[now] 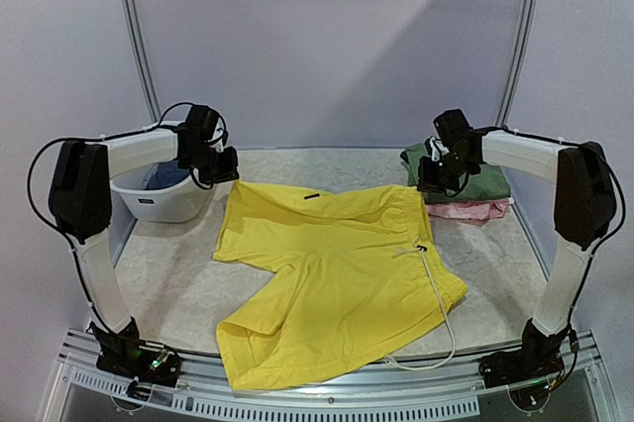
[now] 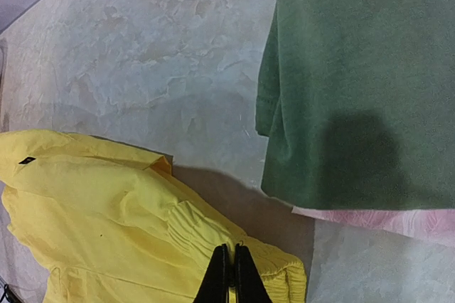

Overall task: Fold and stack the mixed laundry pile
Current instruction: Flatten out the crumpled shorts at the center of the board.

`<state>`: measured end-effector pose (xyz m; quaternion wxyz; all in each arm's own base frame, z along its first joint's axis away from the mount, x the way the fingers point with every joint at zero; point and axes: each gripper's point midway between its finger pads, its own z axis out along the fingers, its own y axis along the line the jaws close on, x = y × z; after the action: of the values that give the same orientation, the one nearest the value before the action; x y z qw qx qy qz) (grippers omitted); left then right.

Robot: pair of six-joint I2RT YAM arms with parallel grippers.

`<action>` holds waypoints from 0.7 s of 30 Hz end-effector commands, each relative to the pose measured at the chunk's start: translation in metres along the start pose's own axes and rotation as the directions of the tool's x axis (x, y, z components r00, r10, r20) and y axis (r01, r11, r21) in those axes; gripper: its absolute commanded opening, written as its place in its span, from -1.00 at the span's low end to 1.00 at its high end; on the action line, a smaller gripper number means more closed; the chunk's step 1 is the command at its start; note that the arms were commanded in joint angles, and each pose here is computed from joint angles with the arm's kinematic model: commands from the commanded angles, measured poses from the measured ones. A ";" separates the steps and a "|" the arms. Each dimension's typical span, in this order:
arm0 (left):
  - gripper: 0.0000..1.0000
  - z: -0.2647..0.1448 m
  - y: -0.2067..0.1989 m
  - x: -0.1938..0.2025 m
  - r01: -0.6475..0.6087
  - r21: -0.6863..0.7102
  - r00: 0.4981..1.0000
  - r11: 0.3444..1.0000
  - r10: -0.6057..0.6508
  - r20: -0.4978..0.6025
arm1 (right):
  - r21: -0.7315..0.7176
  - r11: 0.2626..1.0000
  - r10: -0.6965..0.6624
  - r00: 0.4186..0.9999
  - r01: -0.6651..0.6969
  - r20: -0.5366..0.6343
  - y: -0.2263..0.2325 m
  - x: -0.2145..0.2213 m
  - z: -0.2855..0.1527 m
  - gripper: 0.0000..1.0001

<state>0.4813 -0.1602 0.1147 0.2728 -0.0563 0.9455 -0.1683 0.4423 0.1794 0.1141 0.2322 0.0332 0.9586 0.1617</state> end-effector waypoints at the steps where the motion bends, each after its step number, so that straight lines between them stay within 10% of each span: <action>1: -1.00 0.005 -0.010 -0.028 -0.036 0.005 0.996 0.999 0.036 0.078 | -0.028 0.999 -0.030 0.999 0.031 0.024 0.006 -0.020 0.011 -1.00; 17: -0.97 0.048 0.007 -0.085 -0.086 -0.192 0.987 0.978 0.110 0.116 | 0.042 0.998 0.039 0.997 -0.042 0.064 -0.022 -0.070 0.045 -0.95; 19: -0.73 0.049 0.013 -0.094 -0.077 -0.245 0.985 0.966 0.112 0.128 | 0.030 0.999 0.036 0.997 -0.039 0.072 -0.017 -0.080 0.045 -0.70; 21: -0.07 0.041 0.011 -0.104 -0.073 -0.281 0.981 0.957 0.120 0.153 | 0.014 0.999 0.033 0.996 -0.034 0.087 -0.010 -0.091 0.040 -0.23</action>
<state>0.5890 -0.1561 0.1264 0.3508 -0.0514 0.9314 -0.0822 0.5265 0.1657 0.1009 0.2581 0.0566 0.9531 0.1477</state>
